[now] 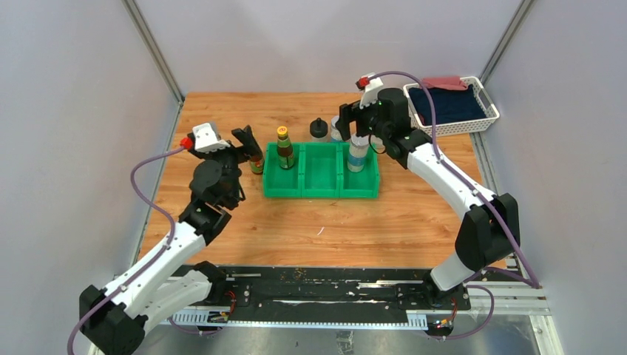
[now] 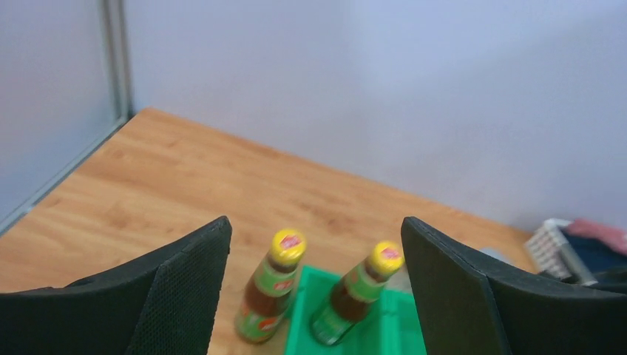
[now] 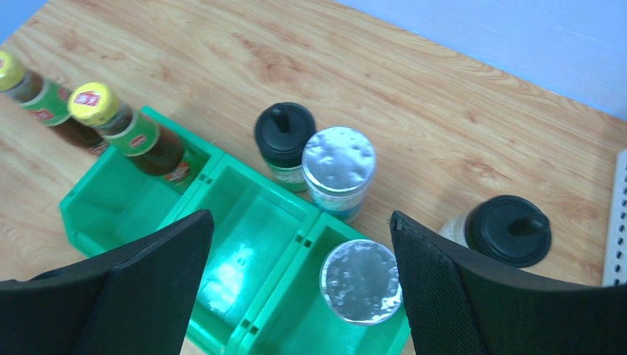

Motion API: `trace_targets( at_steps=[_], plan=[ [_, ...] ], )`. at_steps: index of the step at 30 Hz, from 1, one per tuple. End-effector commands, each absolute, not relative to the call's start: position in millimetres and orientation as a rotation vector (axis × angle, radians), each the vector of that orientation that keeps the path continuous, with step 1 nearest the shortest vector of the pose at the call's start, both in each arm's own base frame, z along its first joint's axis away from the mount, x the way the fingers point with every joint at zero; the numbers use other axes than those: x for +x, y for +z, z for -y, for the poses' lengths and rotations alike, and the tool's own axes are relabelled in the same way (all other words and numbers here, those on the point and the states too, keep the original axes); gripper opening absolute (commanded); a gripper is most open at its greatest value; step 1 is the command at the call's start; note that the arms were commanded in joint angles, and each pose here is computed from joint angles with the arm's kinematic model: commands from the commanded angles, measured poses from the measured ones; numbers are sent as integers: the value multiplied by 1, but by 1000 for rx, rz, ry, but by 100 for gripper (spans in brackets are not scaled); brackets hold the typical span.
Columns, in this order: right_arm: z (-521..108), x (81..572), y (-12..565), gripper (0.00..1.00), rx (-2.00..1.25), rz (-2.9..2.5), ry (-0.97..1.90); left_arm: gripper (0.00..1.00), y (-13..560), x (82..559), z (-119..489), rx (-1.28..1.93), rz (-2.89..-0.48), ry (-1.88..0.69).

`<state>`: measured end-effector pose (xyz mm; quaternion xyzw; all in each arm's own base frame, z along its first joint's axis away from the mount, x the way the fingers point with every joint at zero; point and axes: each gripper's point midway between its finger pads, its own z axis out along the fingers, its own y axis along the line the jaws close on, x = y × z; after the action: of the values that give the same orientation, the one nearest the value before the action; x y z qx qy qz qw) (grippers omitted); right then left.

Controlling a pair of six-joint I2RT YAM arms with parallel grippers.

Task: Organize the condiment bottles
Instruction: Pick up the bottle from the center of the board.

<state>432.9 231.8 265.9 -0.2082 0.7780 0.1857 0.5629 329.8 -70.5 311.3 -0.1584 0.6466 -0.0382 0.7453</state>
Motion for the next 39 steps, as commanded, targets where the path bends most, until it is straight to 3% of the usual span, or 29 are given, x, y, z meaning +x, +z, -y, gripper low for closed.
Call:
trace_targets(
  at_steps=[1,7,18,26,39],
  plan=[
    [-268,405,298,92,-675,-1753,504,88,398,311,84,-318,-1233,-310],
    [-318,381,301,92,-857,-1720,530,88,468,273,84,-263,-1065,-463],
    [-411,341,300,91,-1101,-1625,630,88,524,232,104,-94,-927,-634],
    [-462,332,293,91,-1170,-1538,683,89,517,224,99,-113,-909,-660],
    [-507,358,290,90,-929,-1482,739,89,514,225,103,-142,-916,-718]
  ],
)
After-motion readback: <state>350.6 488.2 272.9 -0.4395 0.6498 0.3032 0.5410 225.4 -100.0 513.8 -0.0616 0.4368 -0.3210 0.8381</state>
